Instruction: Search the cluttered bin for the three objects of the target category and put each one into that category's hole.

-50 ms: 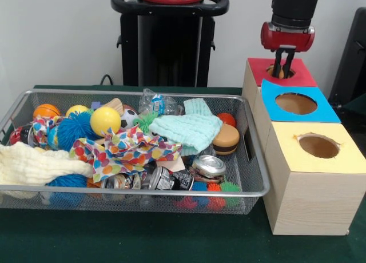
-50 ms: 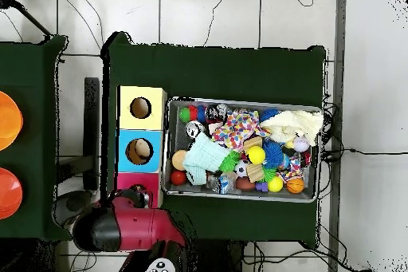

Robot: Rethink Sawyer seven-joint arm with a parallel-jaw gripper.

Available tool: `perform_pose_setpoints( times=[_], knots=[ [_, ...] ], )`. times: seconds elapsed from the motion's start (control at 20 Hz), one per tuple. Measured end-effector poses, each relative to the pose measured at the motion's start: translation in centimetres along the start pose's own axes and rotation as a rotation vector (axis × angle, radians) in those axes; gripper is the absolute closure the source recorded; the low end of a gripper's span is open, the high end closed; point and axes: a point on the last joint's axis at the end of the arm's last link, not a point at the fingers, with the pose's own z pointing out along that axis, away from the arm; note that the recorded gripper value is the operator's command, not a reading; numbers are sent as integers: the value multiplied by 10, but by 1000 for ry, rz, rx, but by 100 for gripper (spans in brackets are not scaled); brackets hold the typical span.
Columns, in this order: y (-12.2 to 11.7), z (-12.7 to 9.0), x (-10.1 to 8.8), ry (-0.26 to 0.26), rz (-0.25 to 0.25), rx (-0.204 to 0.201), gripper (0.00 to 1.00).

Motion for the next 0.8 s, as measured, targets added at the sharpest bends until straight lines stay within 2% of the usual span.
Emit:
perform_pose_setpoints(
  times=[0.3,0.8],
  knots=[
    [-4,13,8,27,3,7,100],
    [-4,20,16,48,2,11,100]
  ],
)
